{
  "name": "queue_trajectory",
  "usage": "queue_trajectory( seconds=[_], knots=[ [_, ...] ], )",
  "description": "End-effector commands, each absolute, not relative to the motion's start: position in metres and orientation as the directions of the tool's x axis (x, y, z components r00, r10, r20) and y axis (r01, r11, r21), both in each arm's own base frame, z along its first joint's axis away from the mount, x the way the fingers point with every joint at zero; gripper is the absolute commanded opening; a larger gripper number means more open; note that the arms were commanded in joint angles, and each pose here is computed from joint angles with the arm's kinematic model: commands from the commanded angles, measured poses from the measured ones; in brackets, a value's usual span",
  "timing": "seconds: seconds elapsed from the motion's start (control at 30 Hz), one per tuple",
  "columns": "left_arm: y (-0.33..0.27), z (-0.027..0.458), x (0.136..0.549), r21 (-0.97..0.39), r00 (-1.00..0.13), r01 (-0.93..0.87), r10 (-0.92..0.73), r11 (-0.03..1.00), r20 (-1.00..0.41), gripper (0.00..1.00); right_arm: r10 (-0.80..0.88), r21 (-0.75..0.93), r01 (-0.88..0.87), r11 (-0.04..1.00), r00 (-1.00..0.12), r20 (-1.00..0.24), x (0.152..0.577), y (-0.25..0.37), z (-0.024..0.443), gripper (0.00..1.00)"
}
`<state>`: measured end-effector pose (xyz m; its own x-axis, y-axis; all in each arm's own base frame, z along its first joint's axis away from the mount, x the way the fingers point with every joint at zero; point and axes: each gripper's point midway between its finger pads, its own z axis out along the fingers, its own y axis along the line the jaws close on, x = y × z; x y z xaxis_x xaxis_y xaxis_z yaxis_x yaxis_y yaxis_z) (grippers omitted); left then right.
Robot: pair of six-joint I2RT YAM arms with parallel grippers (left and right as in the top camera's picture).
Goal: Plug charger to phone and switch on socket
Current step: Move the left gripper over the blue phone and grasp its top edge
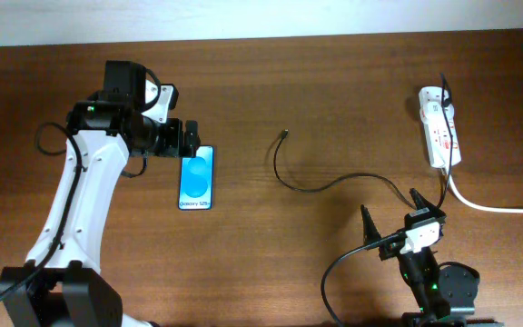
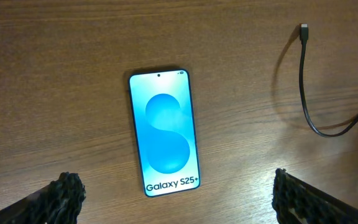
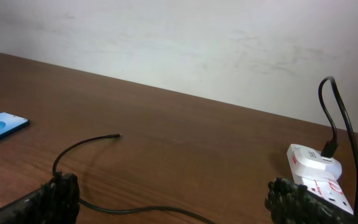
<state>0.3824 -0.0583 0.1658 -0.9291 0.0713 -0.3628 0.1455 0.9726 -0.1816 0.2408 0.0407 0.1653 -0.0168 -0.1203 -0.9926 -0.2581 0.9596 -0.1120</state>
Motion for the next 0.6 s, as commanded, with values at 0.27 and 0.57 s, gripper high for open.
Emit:
queue_trajectory(
  seconds=[0.27, 0.57],
  knots=[
    [-0.060, 0.173, 0.395, -0.185, -0.911, 0.141, 0.055, 0.973, -0.409, 0.97, -0.109, -0.099, -0.278, 0.956, -0.020, -0.994, 0.240, 0.045, 0.163, 0.98],
    [-0.069, 0.118, 0.405, -0.193, -0.953, 0.131, 0.069, 0.972, -0.296, 0.93, -0.109, -0.099, -0.278, 0.956, -0.020, -0.994, 0.240, 0.045, 0.163, 0.98]
  ],
)
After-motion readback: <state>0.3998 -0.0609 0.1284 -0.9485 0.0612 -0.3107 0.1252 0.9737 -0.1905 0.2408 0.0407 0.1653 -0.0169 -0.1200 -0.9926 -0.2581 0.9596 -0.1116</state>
